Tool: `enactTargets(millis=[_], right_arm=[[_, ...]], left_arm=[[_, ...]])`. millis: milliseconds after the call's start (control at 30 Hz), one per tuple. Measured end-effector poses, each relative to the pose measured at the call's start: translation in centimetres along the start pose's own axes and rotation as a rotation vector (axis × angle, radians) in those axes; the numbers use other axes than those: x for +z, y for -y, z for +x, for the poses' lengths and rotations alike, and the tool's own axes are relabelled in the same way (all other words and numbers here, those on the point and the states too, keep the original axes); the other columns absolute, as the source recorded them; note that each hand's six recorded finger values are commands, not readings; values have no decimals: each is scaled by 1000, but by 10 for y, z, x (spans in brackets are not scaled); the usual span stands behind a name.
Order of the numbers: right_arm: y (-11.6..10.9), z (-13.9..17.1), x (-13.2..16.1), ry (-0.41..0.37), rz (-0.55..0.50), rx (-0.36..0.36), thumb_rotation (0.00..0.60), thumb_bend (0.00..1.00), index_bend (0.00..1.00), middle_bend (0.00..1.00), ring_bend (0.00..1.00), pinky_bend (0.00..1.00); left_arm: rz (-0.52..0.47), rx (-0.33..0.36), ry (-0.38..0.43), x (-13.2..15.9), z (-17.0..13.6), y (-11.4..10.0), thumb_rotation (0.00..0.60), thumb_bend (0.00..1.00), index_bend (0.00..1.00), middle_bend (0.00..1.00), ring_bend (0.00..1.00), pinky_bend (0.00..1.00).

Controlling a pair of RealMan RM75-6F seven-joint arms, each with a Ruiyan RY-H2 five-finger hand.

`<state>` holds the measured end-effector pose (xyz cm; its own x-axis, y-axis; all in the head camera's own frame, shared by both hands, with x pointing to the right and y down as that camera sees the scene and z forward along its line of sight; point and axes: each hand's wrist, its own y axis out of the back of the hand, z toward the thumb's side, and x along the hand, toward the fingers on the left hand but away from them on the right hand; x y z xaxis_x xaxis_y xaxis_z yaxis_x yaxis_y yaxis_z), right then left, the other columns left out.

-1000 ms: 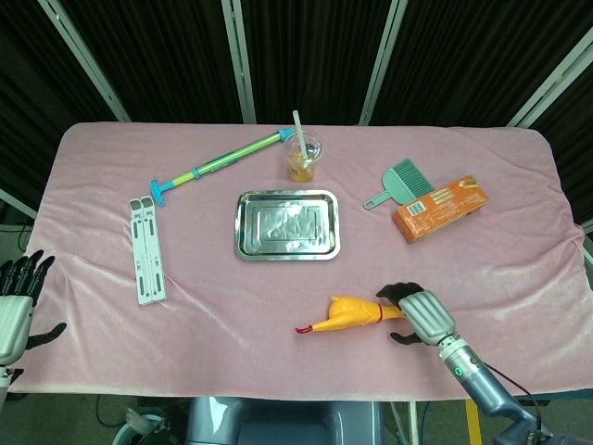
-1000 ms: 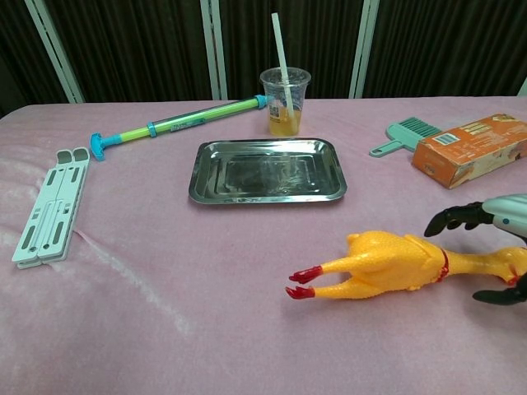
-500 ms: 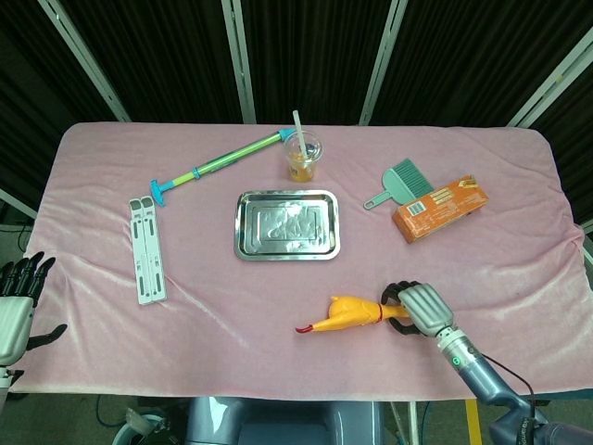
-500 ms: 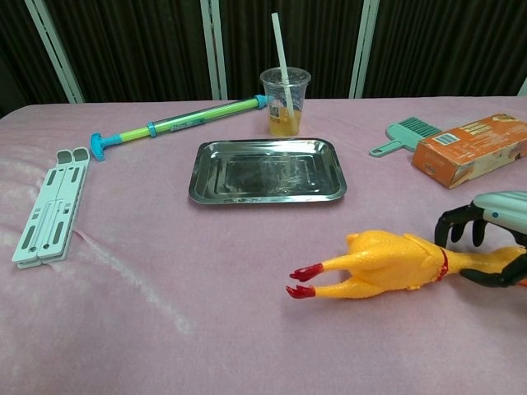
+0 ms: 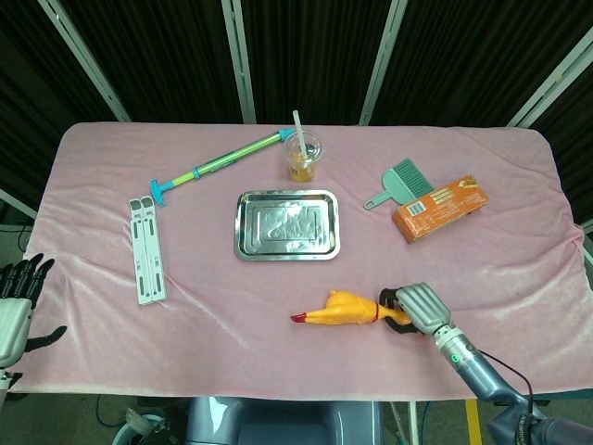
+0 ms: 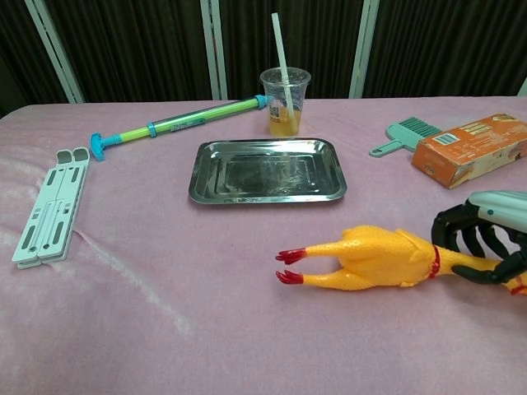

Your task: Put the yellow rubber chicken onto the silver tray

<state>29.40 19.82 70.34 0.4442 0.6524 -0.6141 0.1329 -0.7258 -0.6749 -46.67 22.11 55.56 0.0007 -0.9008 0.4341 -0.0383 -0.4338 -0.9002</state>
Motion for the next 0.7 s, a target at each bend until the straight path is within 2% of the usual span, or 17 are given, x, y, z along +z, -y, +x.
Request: enactTargets(millis=[200, 400, 567, 700], right_arm=[[-15, 7, 1, -30, -71, -36, 600, 600, 906, 699, 705, 873], [-32, 17, 8, -74, -142, -68, 600, 607, 910, 702, 709, 875], [-39, 21, 21, -119, -207, -75, 600, 606, 910, 702, 709, 875], [-47, 19, 36, -168, -208, -81, 600, 606, 910, 702, 709, 875]], left_arm=[[-26, 4, 26, 4, 3, 0, 600, 0, 0, 34, 0, 0], [-64, -7, 70, 17, 12, 1, 600, 0, 13, 70, 0, 0], [-126, -17, 163, 49, 30, -2, 600, 0, 33, 95, 35, 1], [-192, -31, 271, 88, 47, -10, 600, 0, 42, 104, 35, 11]])
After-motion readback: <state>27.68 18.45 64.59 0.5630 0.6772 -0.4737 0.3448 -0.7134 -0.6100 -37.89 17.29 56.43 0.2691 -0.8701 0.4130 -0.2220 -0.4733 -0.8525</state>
